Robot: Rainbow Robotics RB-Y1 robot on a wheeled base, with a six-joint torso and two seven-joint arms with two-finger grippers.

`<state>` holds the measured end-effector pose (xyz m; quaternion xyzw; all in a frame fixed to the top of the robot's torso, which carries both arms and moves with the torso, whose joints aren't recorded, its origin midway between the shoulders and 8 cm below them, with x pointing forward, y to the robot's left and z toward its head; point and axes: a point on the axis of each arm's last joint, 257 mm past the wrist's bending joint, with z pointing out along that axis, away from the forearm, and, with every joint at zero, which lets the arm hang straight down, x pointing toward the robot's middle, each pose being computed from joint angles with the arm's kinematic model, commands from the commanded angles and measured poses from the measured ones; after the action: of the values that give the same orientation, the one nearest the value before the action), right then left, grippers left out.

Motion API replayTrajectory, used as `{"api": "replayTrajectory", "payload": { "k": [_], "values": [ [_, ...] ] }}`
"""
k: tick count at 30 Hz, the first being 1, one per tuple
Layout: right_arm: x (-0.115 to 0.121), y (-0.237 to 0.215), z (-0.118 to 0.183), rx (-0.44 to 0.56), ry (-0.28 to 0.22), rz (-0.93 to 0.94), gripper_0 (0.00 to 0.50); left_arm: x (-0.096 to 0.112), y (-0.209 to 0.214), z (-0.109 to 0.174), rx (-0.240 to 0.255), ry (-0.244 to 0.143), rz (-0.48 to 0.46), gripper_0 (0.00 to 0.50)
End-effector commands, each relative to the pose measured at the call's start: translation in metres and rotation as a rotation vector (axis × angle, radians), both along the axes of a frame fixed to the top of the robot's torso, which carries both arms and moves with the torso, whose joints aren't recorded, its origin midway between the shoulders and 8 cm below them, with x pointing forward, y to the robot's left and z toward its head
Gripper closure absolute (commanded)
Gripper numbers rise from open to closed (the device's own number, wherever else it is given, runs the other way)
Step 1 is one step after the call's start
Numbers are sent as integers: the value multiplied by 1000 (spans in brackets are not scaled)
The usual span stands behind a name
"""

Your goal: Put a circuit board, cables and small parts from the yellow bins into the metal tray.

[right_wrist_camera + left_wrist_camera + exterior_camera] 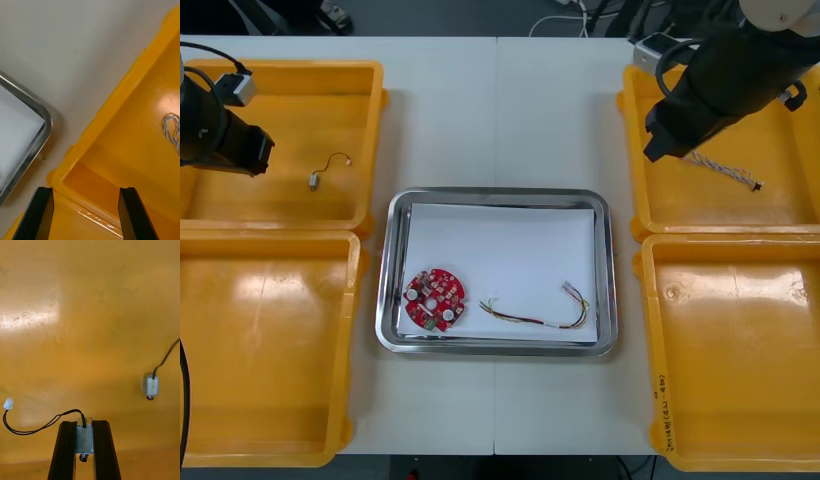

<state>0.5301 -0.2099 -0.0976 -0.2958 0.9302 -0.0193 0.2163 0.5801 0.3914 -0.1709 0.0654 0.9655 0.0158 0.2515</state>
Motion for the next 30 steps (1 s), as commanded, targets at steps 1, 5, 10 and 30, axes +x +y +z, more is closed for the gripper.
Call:
{"api": "replayTrajectory", "payload": {
  "k": [1, 5, 10, 30],
  "values": [
    [21, -19, 42, 45, -70, -124, 0, 1, 6, 61, 89, -64, -81, 500],
    [29, -41, 47, 67, -58, -216, 0, -13, -2, 73, 114, -36, -99, 500],
    [33, -56, 51, 116, -37, -284, 0, -28, -16, 84, 135, -13, -123, 500],
    [39, -112, 53, 143, -10, -541, 0, -36, -127, 94, 175, -75, -229, 500]
  ]
}}
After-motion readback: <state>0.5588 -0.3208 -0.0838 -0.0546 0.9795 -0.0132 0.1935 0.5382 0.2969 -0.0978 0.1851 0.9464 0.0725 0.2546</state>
